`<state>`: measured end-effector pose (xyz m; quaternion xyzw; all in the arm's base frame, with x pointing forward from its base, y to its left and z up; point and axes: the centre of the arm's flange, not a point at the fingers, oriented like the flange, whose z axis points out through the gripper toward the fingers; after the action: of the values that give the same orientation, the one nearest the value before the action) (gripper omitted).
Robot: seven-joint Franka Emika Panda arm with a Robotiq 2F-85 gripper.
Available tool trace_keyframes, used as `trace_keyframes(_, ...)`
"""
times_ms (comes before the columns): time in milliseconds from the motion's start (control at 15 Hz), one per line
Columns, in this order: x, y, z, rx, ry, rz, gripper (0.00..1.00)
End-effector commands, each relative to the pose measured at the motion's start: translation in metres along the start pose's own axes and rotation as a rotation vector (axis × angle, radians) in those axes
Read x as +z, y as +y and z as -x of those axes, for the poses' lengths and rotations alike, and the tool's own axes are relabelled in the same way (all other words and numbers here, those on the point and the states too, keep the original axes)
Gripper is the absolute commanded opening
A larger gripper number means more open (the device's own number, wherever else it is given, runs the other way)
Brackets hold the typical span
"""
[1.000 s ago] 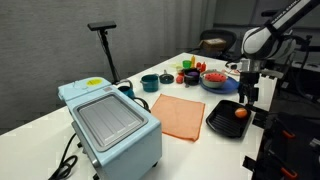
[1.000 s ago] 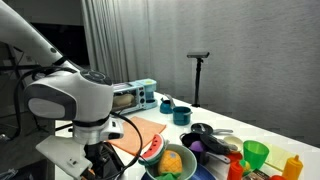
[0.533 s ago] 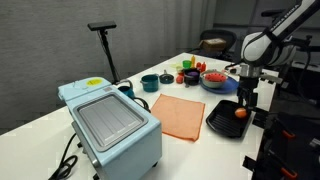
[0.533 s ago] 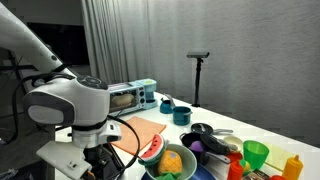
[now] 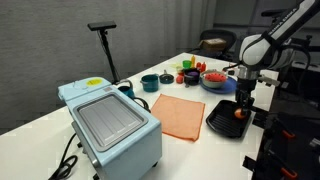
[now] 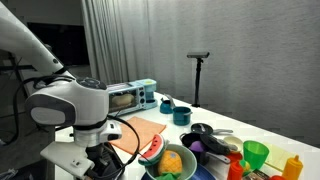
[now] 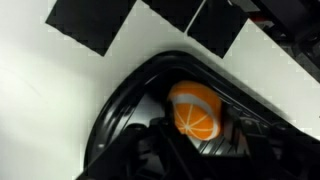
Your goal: Put the pineapple, the watermelon and the orange plush toys in the green bowl
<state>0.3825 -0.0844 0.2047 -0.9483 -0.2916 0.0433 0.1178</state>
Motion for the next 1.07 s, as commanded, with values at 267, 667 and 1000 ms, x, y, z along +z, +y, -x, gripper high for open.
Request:
trace_keyframes(267,-0.035,-0.006,-0.003,-0.027,0.071,0.049,0.03)
trace_keyframes(667,-0.127,0.014,-0.013,0.042,0.236,0.117,0.04)
trace_keyframes(1000,-0.196,0.063,-0.025,0.186,0.373,0.212,0.04)
